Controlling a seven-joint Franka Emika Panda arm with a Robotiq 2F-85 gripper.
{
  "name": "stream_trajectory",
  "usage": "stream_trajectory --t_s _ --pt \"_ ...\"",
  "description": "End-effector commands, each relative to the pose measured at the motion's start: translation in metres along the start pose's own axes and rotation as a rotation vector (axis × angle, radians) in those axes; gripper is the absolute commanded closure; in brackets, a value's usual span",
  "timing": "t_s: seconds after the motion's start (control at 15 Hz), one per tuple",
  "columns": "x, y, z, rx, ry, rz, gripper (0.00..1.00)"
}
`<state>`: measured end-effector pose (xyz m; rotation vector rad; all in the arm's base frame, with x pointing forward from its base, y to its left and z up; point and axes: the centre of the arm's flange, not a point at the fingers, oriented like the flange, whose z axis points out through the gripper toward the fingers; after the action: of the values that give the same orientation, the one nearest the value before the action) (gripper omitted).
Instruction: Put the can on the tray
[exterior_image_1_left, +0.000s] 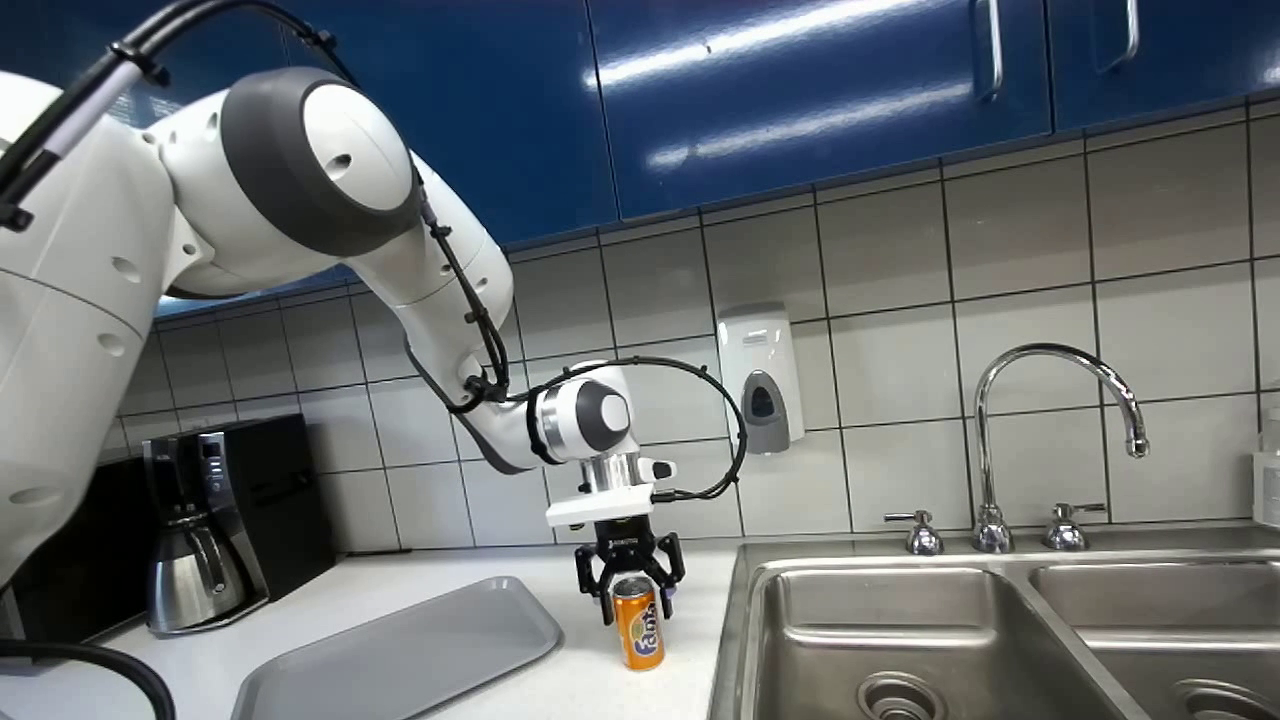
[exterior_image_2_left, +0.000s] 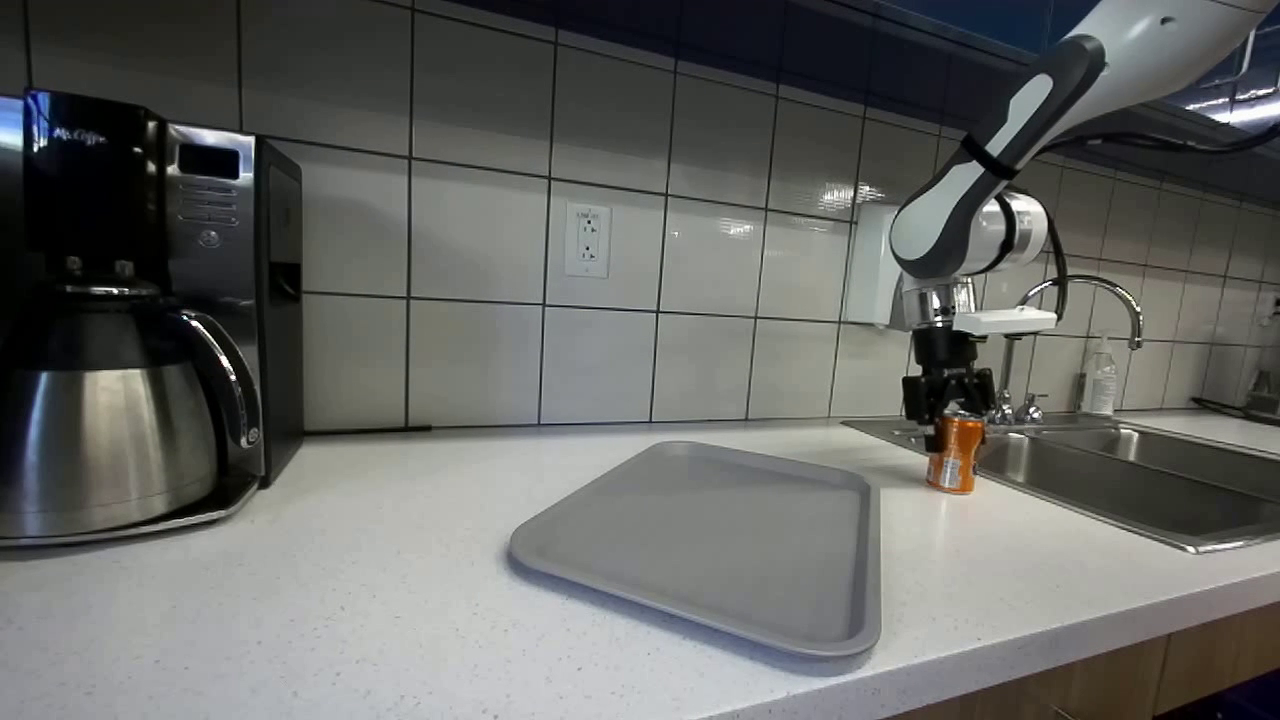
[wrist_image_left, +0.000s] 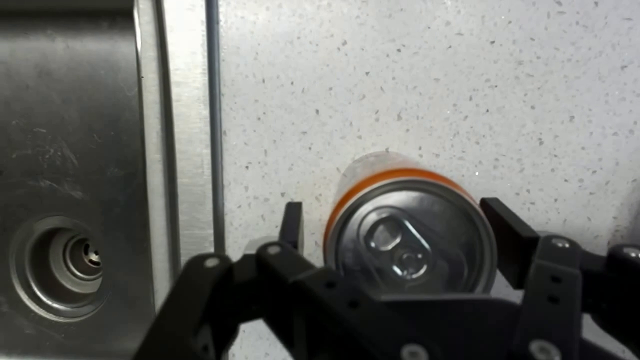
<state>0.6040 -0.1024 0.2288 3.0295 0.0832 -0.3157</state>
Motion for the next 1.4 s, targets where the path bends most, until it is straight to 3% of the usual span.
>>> stream_trajectory --t_s 0.0,0.13,0.2,0.8,1.33 --pt "-0.008 0.005 -0.009 0.006 0.011 0.001 0.42" --pt "-0.007 0.005 -0.009 0.005 0.011 0.001 0.58" --pt "-0.007 0.005 -0.009 0.004 0.010 0.002 0.61" --pt "-0.016 -0.018 -0.032 0.010 0.051 -0.030 0.61" --pt "-0.045 -0.098 -0.038 0.007 0.078 -0.127 0.61"
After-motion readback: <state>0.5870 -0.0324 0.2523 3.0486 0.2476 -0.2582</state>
